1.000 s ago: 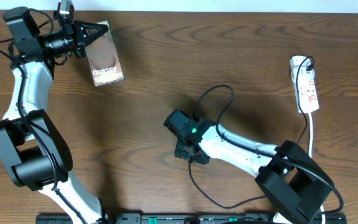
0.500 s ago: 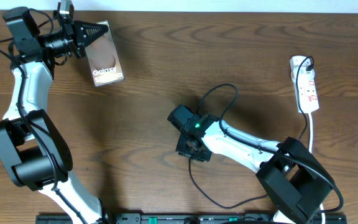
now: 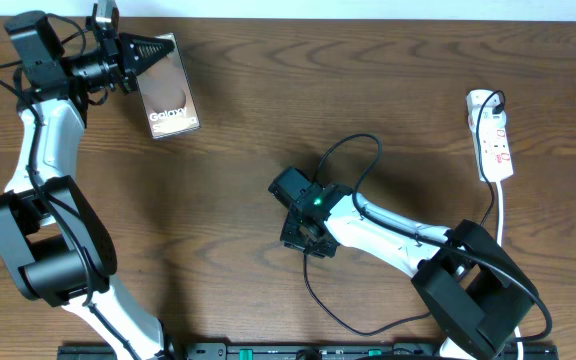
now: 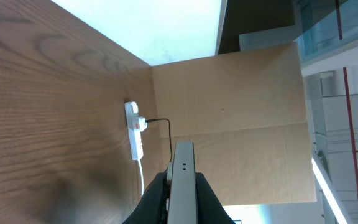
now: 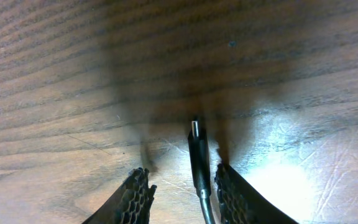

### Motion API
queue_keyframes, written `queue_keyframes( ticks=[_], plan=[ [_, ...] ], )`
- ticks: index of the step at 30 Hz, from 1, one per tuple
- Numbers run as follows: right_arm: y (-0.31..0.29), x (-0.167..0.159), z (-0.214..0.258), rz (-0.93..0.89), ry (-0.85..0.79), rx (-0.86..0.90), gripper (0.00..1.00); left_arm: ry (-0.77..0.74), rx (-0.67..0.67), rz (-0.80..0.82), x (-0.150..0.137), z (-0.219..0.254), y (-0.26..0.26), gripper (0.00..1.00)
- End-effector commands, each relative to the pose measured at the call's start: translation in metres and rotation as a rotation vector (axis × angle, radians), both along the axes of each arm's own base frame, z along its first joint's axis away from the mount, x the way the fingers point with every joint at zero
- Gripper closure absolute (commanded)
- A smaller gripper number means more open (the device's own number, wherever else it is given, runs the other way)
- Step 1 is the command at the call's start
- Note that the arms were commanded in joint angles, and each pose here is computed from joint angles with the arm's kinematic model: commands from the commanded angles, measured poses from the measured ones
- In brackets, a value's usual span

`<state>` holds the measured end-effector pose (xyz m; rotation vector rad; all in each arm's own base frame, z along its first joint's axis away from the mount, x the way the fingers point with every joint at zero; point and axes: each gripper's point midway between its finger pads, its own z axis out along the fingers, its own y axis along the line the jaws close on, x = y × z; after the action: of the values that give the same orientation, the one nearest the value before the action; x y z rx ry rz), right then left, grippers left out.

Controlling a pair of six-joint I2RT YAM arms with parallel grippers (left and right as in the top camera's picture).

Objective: Plug charger to phone and switch on socket
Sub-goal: 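Lift the plug with the right gripper toward the phone's bottom edge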

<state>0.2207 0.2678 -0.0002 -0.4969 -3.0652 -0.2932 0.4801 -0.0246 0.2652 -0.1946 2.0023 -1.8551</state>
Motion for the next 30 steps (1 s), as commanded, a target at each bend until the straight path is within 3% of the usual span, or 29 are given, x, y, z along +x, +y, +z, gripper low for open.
queue_keyframes(
  ticks=[1, 20, 27, 30],
  plan=[
    [-0.0099, 0.0040, -0.0133, -0.013, -0.004, -0.054, 0.66, -0.021, -0.002, -0.016, -0.0044, 0.0066, 0.0001, 0.93],
    [-0.0136, 0.0069, -0.0136, -0.017, -0.019, -0.073, 0.73, -0.021, -0.002, -0.014, -0.0041, 0.0064, 0.0002, 0.93],
    [-0.0136, 0.0071, -0.0136, -0.018, -0.019, -0.072, 0.99, -0.021, -0.002, -0.014, -0.0041, 0.0064, 0.0002, 0.93],
    [-0.0117, 0.0067, -0.0133, -0.001, -0.018, -0.063, 0.99, -0.021, -0.002, -0.014, -0.0041, 0.0064, 0.0002, 0.93]
  ],
)
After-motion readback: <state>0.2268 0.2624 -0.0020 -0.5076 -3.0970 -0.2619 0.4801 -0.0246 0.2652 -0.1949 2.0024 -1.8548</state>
